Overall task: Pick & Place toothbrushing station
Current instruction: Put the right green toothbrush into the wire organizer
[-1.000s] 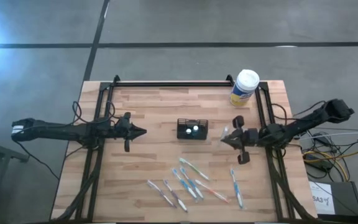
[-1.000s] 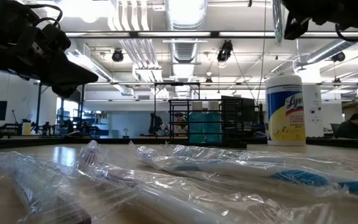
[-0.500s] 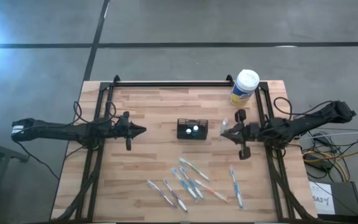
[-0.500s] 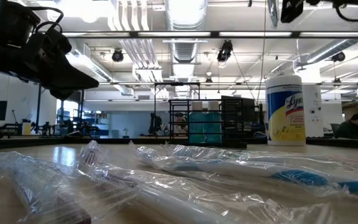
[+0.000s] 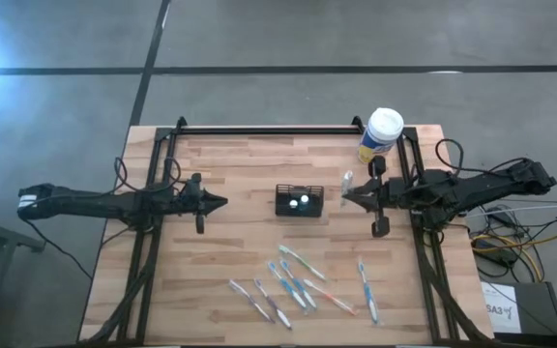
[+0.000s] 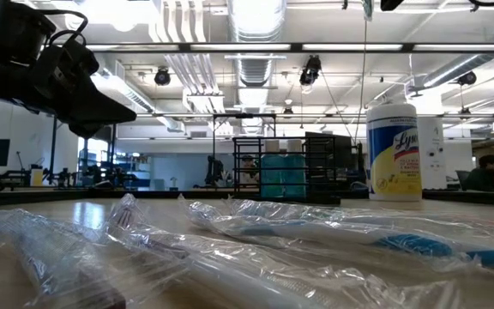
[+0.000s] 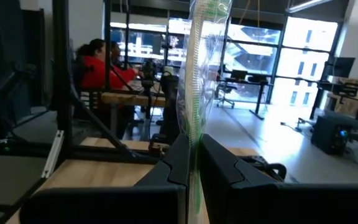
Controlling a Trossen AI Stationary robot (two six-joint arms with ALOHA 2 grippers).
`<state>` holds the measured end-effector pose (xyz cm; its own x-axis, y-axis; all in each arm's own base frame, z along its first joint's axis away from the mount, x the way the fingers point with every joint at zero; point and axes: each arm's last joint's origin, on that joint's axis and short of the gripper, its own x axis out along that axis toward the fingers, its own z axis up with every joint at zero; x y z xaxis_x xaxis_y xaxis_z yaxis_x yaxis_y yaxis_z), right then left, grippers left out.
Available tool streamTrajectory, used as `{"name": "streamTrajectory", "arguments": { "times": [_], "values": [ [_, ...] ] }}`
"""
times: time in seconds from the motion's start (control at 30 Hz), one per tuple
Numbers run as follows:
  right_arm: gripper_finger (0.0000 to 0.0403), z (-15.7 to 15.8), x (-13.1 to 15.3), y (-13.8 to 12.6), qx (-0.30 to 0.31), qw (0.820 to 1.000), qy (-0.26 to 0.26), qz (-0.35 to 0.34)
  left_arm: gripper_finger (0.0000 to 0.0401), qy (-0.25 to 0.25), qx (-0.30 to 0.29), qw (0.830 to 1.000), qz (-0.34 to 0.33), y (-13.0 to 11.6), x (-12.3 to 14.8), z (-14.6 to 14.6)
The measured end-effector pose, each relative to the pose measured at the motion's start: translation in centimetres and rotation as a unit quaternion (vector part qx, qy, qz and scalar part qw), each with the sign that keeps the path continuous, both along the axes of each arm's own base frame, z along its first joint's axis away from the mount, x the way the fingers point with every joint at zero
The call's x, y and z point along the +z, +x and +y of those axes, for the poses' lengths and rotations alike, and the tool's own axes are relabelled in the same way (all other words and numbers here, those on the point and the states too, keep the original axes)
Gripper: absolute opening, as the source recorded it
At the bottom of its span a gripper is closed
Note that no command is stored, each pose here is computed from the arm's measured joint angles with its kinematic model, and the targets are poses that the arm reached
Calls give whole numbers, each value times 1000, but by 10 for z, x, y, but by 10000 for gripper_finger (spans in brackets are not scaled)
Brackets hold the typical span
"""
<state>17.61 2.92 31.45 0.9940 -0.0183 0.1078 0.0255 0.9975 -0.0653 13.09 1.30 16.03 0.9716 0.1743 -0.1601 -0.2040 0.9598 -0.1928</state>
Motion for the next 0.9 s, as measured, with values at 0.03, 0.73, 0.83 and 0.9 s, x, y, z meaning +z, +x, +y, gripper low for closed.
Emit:
{"name": "streamTrajectory", "arguments": {
  "times": [0.03, 0.73, 0.83, 0.9],
  "values": [
    [13, -1, 1, 0, 3, 1000, 0, -1, 26, 0, 0, 1000, 0, 0, 0, 0],
    [13, -58, -77, 30, -66, 997, 16, -21, 26, 0, -1, 1000, 0, 0, 0, 0],
    [13, -65, -93, 30, -80, 995, 25, -54, 26, 0, -1, 1000, 0, 0, 0, 0],
    [13, -69, -103, 31, -89, 994, 33, -62, 26, 0, -1, 1000, 0, 0, 0, 0]
  ]
}}
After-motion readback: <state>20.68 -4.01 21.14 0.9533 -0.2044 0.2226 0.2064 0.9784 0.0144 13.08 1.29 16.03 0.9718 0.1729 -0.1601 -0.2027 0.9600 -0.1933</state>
